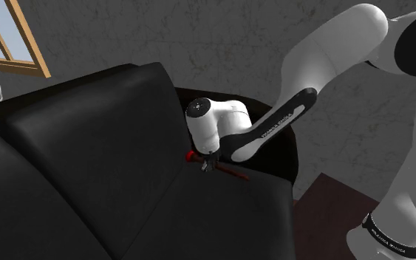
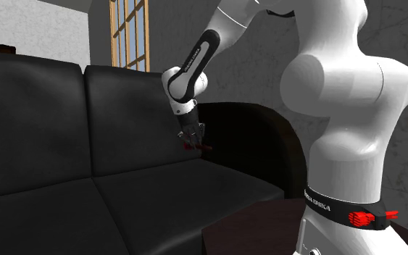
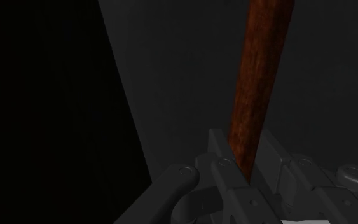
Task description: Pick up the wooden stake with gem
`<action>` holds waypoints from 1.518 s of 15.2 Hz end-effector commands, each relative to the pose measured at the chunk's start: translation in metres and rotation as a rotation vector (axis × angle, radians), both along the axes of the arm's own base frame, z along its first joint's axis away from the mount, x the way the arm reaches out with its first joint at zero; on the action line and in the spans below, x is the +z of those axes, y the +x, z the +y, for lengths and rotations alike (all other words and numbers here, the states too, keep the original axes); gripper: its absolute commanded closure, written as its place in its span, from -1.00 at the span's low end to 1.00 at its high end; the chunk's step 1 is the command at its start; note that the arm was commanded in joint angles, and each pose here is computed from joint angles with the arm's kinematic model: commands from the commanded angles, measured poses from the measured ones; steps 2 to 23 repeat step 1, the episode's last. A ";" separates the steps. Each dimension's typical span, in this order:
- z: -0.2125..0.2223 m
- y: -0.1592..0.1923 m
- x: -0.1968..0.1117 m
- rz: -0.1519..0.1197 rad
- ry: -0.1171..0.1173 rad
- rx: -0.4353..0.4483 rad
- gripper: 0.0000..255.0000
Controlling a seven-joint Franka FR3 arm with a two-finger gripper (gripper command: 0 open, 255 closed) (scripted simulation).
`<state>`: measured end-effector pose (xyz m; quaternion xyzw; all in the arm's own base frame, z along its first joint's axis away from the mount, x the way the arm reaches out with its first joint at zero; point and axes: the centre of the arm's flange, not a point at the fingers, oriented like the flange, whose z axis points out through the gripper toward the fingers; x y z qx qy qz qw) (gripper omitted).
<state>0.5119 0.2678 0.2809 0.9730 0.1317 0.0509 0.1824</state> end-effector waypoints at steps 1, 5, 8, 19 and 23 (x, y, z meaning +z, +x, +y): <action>0.001 0.000 0.003 0.000 0.000 0.000 1.00; 0.001 0.000 0.003 0.000 0.000 0.000 1.00; 0.001 0.000 0.003 0.000 0.000 0.000 1.00; 0.001 0.000 0.003 0.000 0.000 0.000 1.00; 0.001 0.000 0.003 0.000 0.000 0.000 1.00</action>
